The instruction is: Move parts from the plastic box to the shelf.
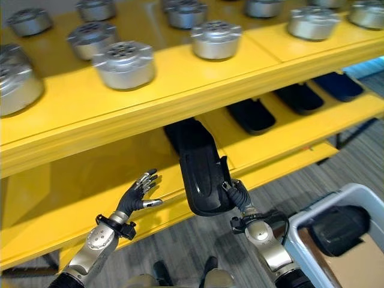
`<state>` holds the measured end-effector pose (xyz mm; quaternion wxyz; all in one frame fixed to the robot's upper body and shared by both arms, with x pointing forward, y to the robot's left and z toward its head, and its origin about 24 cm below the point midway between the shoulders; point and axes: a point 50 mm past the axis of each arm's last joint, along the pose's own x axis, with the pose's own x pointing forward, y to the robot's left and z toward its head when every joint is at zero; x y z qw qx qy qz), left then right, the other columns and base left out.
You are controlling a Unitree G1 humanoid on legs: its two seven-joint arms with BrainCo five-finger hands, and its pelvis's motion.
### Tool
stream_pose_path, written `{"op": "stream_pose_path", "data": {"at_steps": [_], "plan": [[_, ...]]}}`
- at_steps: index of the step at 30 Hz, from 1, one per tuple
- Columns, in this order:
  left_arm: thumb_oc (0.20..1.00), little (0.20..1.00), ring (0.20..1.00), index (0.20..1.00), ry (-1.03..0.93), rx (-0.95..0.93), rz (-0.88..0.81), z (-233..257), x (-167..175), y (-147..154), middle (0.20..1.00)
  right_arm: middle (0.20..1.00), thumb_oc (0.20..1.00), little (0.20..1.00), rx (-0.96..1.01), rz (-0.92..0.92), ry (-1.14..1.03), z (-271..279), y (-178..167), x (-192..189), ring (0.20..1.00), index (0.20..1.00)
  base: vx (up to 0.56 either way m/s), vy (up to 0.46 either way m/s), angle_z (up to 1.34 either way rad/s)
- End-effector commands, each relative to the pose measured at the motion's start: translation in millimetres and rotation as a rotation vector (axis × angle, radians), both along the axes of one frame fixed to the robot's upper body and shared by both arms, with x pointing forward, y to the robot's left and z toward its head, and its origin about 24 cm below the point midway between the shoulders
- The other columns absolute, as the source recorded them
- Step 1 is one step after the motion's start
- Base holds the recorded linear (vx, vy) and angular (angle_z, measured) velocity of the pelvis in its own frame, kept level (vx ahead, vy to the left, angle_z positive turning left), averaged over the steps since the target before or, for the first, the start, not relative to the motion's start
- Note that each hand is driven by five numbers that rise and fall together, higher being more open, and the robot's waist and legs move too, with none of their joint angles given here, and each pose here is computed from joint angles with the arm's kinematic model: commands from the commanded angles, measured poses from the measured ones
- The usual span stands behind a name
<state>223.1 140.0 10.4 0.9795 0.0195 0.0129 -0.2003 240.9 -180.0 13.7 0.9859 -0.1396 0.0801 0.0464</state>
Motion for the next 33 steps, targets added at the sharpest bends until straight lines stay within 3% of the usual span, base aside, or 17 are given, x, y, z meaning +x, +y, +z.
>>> {"op": "stream_pose_path", "data": {"at_steps": [1, 4, 8, 17, 25, 33], "plan": [[1.0, 1.0, 1.0, 1.0, -0.103, -0.046, 0.102, 19, 1, 7, 1.0, 0.2, 0.2, 0.2, 0.074, 0.102, -0.264, 57, 15, 27, 0.2, 0.2, -0.04, 0.317, -0.12], [1.0, 1.0, 1.0, 1.0, -0.098, -0.082, 0.195, 20, 2, 21, 1.0, 0.2, 0.2, 0.2, 0.067, 0.12, -0.265, 62, 13, 30, 0.2, 0.2, -0.12, 0.35, -0.21], [1.0, 1.0, 1.0, 1.0, -0.104, -0.086, 0.196, 19, 2, 29, 1.0, 0.2, 0.2, 0.2, 0.067, 0.088, -0.297, 71, 3, 30, 0.2, 0.2, -0.12, 0.488, -0.02], [1.0, 1.0, 1.0, 1.0, -0.078, -0.076, 0.159, 16, 8, 18, 1.0, 0.2, 0.2, 0.2, 0.125, -0.032, -0.258, 59, -4, 36, 0.2, 0.2, -0.04, 0.405, 0.31], [1.0, 1.0, 1.0, 1.0, -0.13, -0.062, 0.13, 32, 11, 27, 1.0, 0.2, 0.2, 0.2, 0.094, 0.132, -0.364, 86, 34, 45, 0.2, 0.2, -0.11, -0.004, 0.34], [1.0, 1.0, 1.0, 1.0, -0.156, -0.071, 0.089, 43, 21, 18, 1.0, 0.2, 0.2, 0.2, 0.021, 0.134, -0.357, 99, 39, 68, 0.2, 0.2, -0.06, -0.097, 0.13]]}}
